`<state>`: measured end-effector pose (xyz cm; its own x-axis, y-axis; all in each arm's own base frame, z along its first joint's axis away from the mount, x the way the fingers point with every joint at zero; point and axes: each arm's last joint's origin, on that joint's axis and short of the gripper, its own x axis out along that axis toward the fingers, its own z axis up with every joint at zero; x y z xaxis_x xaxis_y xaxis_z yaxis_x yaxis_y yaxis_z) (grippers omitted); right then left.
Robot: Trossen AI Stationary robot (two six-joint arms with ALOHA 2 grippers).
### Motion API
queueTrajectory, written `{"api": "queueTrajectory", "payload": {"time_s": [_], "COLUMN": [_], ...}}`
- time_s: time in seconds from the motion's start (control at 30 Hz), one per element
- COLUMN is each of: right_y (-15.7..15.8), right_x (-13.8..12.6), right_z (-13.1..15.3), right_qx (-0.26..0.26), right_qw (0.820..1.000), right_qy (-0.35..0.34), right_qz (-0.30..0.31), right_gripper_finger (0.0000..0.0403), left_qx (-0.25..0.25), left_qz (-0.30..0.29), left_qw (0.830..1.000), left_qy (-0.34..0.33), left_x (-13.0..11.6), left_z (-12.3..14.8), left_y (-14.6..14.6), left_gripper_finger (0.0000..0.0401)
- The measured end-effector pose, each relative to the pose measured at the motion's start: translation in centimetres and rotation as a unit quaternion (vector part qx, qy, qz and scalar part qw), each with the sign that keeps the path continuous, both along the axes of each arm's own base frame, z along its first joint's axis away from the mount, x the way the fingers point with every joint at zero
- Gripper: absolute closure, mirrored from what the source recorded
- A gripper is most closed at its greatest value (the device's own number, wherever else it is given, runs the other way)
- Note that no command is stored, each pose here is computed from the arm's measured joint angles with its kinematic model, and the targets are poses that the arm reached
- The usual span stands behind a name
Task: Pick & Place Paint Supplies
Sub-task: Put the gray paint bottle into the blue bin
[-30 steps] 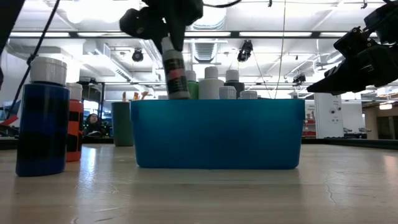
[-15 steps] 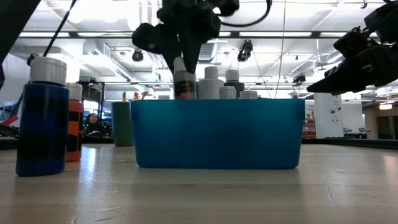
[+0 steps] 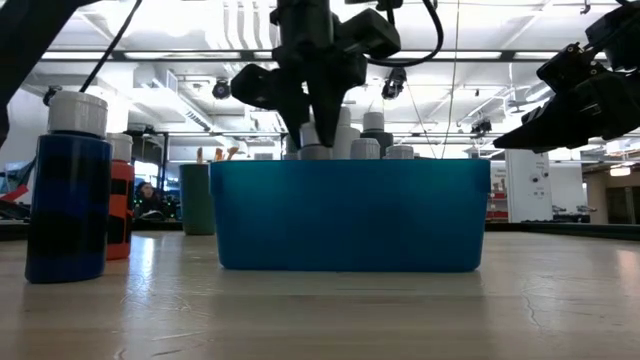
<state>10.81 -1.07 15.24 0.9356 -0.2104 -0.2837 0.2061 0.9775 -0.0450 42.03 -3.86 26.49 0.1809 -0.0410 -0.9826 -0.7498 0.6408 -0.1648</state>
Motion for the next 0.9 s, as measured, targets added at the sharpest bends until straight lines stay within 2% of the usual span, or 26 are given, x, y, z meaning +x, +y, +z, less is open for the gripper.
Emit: {"api": "queueTrajectory", "payload": {"time_s": [0.23, 0.47, 0.73, 0.9], "right_y": [0.0, 0.0, 0.0, 0.0], "right_x": [0.0, 0.0, 0.0, 0.0], "right_z": [0.0, 0.0, 0.0, 0.0], "right_qx": [-0.003, -0.003, -0.003, 0.002], "right_qw": [1.0, 1.0, 1.0, 1.0], "right_qy": [0.001, 0.001, 0.001, 0.0], "right_qz": [0.001, 0.001, 0.001, -0.001], "right_gripper_finger": [0.0394, 0.0394, 0.0394, 0.0394], "left_qx": [0.008, 0.007, -0.001, -0.002], "left_qz": [0.011, 0.001, -0.002, -0.001], "left_qw": [1.0, 1.0, 1.0, 1.0], "left_qy": [-0.012, 0.01, 0.008, 0.002], "left_x": [0.3, 1.1, 1.2, 1.3], "left_z": [-0.1, -1.9, -2.0, -2.0], "left_y": [0.6, 1.5, 1.9, 2.0], "left_gripper_finger": [0.0279, 0.0279, 0.0279, 0.0262]}}
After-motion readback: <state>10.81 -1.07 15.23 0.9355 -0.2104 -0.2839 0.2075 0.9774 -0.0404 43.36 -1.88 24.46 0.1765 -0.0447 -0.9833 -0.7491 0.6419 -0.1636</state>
